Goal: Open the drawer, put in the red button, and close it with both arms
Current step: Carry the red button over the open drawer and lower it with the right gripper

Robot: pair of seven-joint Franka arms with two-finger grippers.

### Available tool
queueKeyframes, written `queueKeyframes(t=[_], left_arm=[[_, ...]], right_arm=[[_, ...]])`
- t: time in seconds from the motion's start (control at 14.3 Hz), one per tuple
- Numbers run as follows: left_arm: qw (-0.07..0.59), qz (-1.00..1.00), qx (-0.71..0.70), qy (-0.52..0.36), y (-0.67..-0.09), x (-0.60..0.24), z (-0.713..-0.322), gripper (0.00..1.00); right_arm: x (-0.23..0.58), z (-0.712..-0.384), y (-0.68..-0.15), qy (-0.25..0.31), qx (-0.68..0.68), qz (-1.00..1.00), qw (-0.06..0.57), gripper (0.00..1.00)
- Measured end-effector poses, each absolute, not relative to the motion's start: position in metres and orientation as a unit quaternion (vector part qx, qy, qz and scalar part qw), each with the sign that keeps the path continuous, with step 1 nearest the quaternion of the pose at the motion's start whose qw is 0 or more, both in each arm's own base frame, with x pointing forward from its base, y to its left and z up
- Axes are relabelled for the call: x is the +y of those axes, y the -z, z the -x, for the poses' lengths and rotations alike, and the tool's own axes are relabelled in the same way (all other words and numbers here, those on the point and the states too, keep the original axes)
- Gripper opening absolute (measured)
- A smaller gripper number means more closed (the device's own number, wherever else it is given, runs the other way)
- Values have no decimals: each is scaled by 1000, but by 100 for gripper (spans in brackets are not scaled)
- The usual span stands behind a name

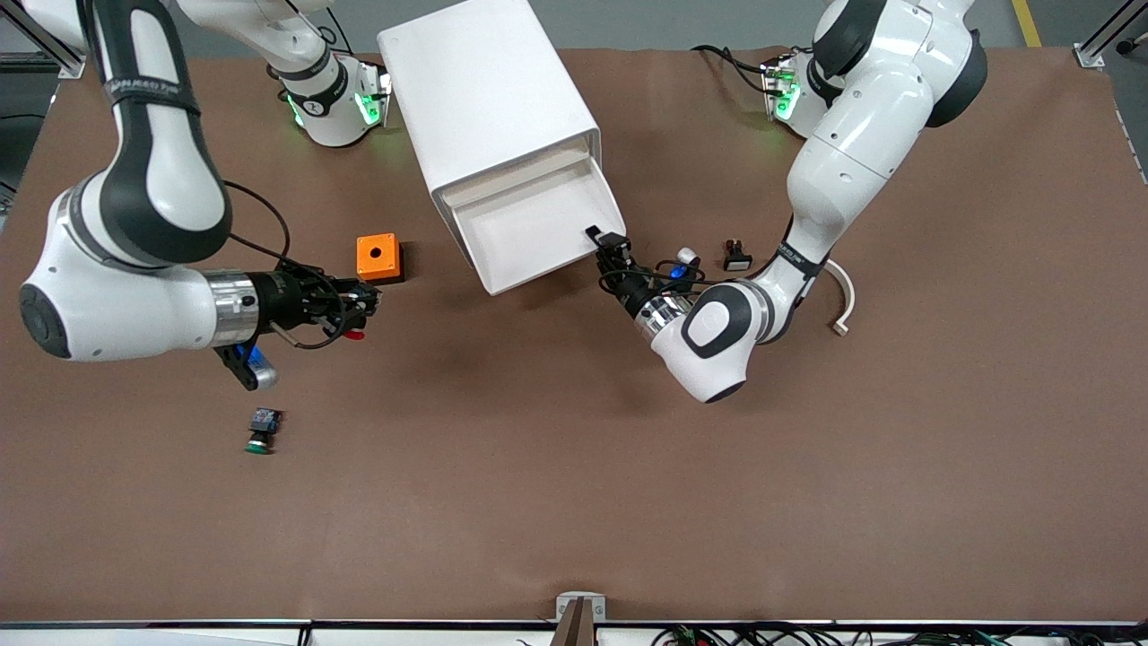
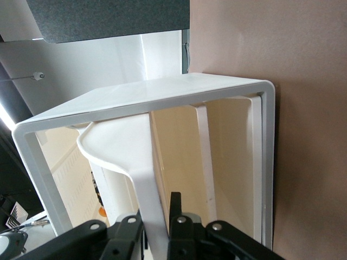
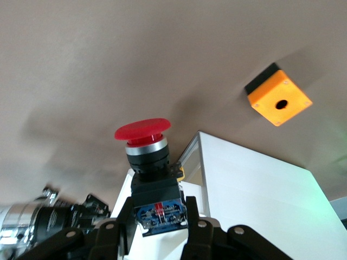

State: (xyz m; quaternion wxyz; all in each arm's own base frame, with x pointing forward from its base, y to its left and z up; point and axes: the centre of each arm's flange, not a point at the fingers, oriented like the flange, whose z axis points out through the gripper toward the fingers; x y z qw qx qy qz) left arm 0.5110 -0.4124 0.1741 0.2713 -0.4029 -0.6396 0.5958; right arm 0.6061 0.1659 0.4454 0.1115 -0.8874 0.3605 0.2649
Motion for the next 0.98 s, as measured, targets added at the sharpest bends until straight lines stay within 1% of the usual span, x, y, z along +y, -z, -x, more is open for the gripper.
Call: queueKeyframes(t=[0.14, 0.21, 0.35, 0.42, 0.56, 0.63, 0.77, 0.84, 0.98], left_arm=[[270, 403, -640, -596, -174, -412, -512, 17], [269, 404, -639, -596, -175, -412, -512, 20], [262, 409, -637, -598, -175, -412, -514, 37], [251, 419, -632, -601, -178, -412, -517, 48], [223, 443, -621, -608, -186, -413, -524, 67], [210, 453, -615, -610, -189, -413, -527, 79], [178, 475, -601, -618, -194, -408, -536, 96], [159, 487, -593, -621, -197, -404, -542, 100], [121, 506, -580, -626, -204, -392, -556, 100]], right_arm=[[206, -593, -463, -240, 376, 893, 67, 40], [226, -585, -470, -228, 381, 895, 48, 40], [259, -571, -477, -211, 393, 895, 26, 40], [270, -567, -480, -205, 403, 892, 23, 40], [288, -563, -481, -195, 438, 878, 21, 40], [298, -559, -481, -192, 457, 868, 17, 40], [321, -549, -480, -188, 484, 854, 9, 40], [333, -543, -479, -186, 495, 849, 6, 40], [355, -532, -472, -179, 521, 834, 4, 40]])
